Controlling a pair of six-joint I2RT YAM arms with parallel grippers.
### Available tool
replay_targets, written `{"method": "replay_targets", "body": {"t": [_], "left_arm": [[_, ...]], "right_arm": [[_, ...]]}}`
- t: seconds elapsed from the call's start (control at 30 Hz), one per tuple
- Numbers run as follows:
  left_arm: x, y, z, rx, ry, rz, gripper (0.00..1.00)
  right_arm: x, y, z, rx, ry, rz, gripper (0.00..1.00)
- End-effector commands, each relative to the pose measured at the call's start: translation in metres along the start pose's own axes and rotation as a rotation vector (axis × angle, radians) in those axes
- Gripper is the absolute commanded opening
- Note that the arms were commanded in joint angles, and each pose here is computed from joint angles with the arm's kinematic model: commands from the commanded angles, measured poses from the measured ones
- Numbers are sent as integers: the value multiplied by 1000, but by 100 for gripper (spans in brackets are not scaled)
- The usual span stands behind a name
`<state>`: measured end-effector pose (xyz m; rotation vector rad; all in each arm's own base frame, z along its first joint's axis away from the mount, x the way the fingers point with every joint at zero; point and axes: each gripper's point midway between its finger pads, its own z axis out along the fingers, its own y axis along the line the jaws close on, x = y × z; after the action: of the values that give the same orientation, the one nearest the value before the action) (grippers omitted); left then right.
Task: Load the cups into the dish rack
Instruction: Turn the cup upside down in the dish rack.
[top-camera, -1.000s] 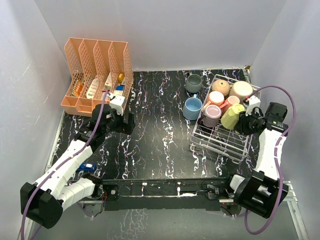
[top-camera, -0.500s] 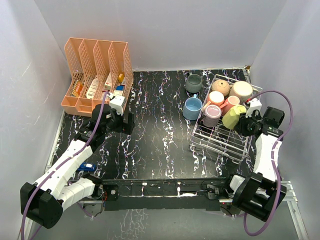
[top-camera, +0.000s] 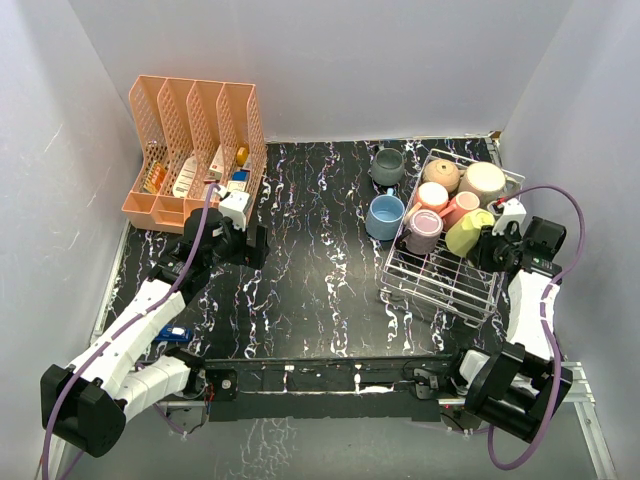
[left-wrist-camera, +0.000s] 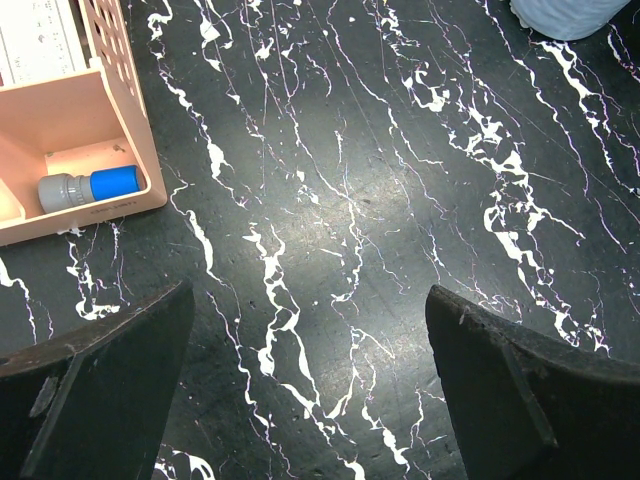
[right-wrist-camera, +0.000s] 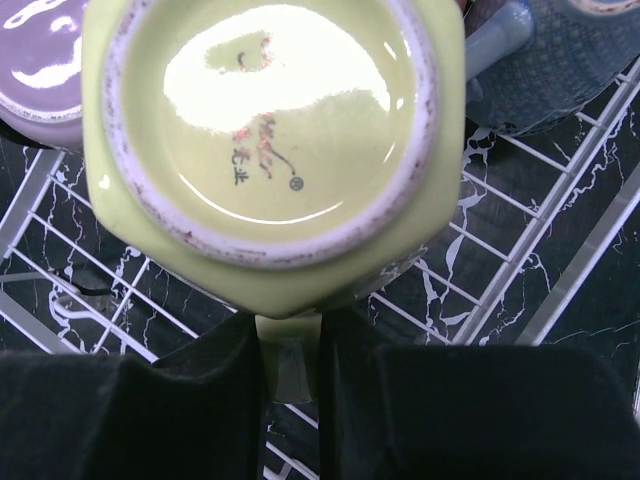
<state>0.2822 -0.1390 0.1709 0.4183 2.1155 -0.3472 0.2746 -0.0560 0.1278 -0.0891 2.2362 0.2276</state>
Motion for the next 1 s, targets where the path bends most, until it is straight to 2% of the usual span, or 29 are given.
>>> {"method": "replay_targets", "body": {"t": [0.0,0.6,0.97], "left_arm": [[-1,3,-1,-7,-9,9,97],[0,3,-1,-7,-5,8,97],[-1,2,-1,-6,-10,10,97]], "right_arm": [[-41,-11,0,34,-155,-64,8],[-37,-3,24,34,-106,-86,8],[-27,-2,37,67,-67,-100,13]]}}
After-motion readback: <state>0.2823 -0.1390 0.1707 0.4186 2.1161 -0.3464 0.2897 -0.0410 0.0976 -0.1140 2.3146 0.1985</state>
